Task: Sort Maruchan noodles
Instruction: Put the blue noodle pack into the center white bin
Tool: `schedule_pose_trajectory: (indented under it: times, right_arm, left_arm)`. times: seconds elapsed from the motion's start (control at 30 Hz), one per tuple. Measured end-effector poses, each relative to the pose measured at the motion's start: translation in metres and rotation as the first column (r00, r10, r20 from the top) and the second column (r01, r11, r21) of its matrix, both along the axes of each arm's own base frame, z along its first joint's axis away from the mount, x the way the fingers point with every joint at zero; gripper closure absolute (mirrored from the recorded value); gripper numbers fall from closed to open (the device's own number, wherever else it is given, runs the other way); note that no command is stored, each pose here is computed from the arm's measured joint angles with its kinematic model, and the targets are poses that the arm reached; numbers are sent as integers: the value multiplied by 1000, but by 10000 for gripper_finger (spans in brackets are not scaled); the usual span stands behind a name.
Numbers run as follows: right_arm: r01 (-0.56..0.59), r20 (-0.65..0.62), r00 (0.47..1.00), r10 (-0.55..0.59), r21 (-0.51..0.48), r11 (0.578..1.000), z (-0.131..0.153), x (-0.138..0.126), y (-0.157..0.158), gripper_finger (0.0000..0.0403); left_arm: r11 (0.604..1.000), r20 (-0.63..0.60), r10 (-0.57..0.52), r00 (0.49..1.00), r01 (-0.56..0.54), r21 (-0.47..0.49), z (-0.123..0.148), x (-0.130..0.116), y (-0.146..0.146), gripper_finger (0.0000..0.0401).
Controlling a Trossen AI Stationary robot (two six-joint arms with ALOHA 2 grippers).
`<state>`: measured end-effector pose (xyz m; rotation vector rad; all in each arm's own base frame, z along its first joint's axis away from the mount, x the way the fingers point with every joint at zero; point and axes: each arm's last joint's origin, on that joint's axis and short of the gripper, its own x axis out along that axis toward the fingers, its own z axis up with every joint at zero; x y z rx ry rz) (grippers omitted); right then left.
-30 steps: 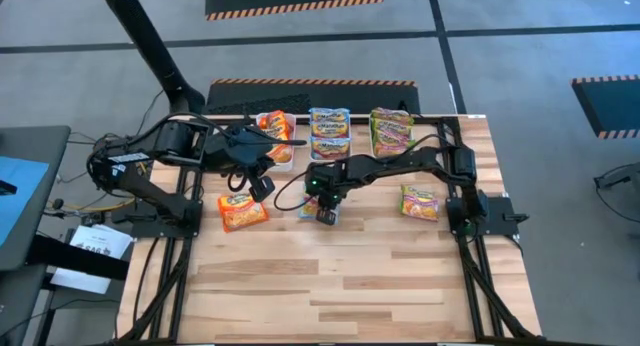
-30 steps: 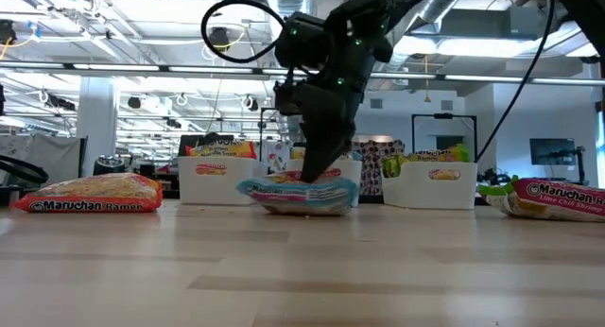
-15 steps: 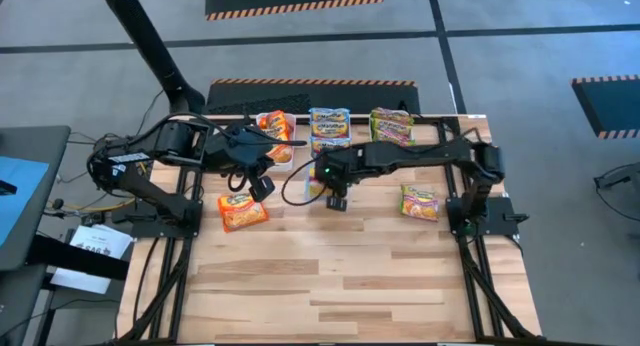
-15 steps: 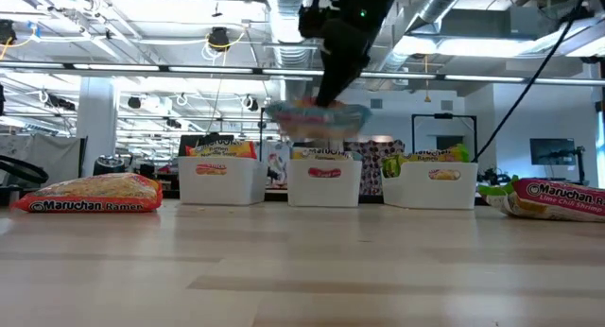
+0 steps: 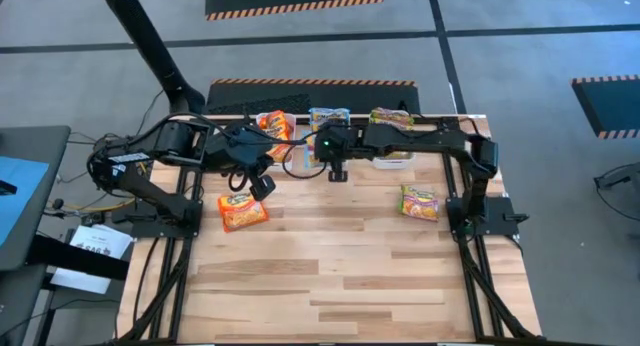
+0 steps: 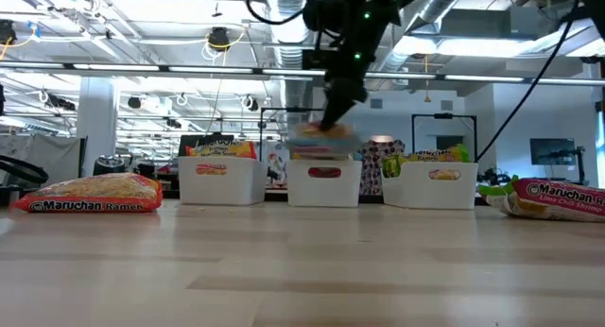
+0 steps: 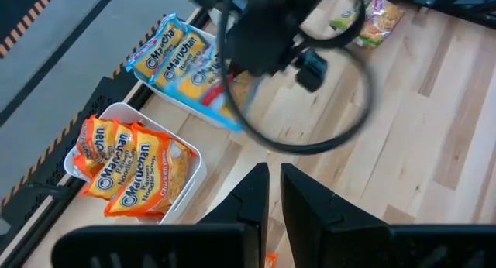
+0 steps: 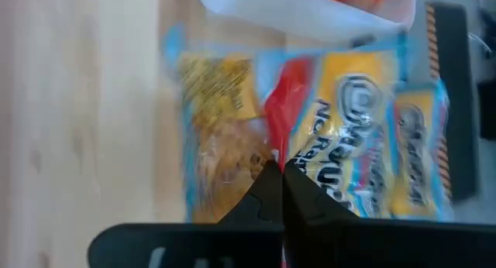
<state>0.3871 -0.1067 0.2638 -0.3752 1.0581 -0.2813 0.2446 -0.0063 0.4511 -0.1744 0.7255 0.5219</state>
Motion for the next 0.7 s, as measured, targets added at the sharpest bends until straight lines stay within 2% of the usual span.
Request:
schedule_pose_trajectory:
  times: [0.07, 0.13, 0.27, 0.33, 0.7]
  right_arm:
    - [4, -53, 999, -4, -9, 1000, -7, -2, -9, 398]
    - [7, -51, 999, -8, -34, 999, -13, 3, -15, 398]
    - [58, -119, 991, -67, -82, 995, -28, 3, -26, 397]
    - [80, -139, 986, -89, -73, 994, -32, 0, -33, 397]
    - [103, -135, 984, -115, -92, 990, -36, 0, -44, 395]
  left_arm:
    - [1000, 0, 1, 1000, -1, 0, 0, 0, 0, 376]
    - [1000, 1, 1, 1000, -1, 0, 0, 0, 0, 376]
    - [1000, 2, 5, 1000, -5, 1, 0, 0, 0, 376]
    - [1000, 2, 7, 1000, -7, 3, 0, 0, 0, 376]
    - [999, 5, 34, 999, -34, 33, 0, 0, 1, 376]
